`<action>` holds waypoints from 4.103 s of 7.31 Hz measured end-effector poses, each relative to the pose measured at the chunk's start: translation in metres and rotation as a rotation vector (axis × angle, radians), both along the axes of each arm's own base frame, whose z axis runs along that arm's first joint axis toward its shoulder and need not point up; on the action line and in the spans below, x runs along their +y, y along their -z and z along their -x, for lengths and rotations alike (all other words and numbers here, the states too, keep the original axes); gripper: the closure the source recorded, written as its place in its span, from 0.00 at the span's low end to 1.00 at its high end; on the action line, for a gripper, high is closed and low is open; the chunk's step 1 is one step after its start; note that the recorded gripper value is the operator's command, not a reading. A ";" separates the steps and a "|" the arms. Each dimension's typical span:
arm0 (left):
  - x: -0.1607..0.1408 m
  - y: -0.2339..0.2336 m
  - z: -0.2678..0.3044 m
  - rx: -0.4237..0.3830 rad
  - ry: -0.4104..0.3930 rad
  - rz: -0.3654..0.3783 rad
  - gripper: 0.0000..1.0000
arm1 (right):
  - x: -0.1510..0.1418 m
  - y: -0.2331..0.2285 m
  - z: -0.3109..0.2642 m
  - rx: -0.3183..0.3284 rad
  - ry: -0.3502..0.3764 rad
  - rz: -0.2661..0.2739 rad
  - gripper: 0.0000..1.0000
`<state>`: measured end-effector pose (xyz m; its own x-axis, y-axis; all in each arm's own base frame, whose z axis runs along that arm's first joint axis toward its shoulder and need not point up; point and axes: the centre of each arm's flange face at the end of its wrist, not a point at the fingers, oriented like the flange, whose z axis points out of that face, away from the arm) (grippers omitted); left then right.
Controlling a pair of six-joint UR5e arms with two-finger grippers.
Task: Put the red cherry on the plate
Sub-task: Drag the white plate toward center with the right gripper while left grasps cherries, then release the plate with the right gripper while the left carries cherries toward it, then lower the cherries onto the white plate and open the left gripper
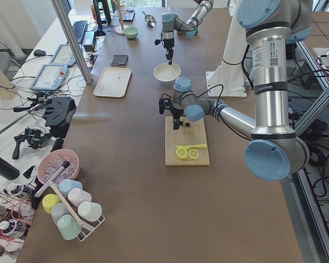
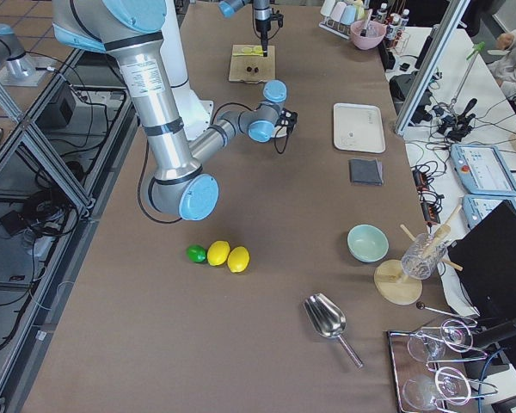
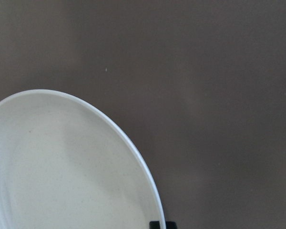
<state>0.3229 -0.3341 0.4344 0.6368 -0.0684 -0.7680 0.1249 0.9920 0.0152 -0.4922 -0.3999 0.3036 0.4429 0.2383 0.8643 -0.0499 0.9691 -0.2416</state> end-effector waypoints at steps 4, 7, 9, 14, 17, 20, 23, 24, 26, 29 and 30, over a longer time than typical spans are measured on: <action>0.022 0.012 -0.048 -0.044 -0.019 -0.005 0.20 | 0.040 0.012 0.041 0.004 0.010 -0.013 1.00; 0.021 0.006 -0.053 -0.058 -0.041 -0.024 0.27 | 0.053 0.013 0.050 0.004 0.030 -0.011 1.00; 0.019 0.002 -0.056 -0.065 -0.048 -0.029 0.37 | 0.055 0.013 0.052 0.004 0.034 -0.011 0.85; 0.018 -0.004 -0.056 -0.076 -0.046 -0.024 1.00 | 0.032 0.027 0.018 -0.022 -0.029 -0.034 0.00; 0.016 0.019 -0.048 -0.035 -0.039 -0.041 1.00 | -0.015 0.010 -0.050 -0.031 -0.051 0.021 0.00; -0.006 0.128 -0.098 0.053 -0.034 -0.041 1.00 | -0.070 -0.048 -0.157 -0.007 -0.043 -0.060 0.00; -0.025 0.229 -0.172 0.034 -0.008 0.033 1.00 | -0.074 -0.140 -0.235 0.082 0.012 -0.192 0.00; -0.026 0.242 -0.185 0.037 -0.005 0.044 1.00 | -0.073 -0.157 -0.251 0.095 0.024 -0.213 0.00; -0.021 0.262 -0.216 0.053 0.016 0.060 0.06 | -0.072 -0.169 -0.265 0.105 0.030 -0.225 0.00; -0.010 0.271 -0.232 0.089 0.045 0.062 0.02 | -0.069 -0.177 -0.275 0.113 0.021 -0.221 0.00; -0.012 0.273 -0.227 0.096 0.053 0.058 0.02 | -0.068 -0.183 -0.282 0.118 0.018 -0.224 0.00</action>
<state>0.5502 -0.3457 0.1618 0.5551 -0.1462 -0.8189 0.1754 0.9829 -0.0566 -0.2101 -0.4675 0.4861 0.5467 0.0376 0.8365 -0.0474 0.9988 -0.0139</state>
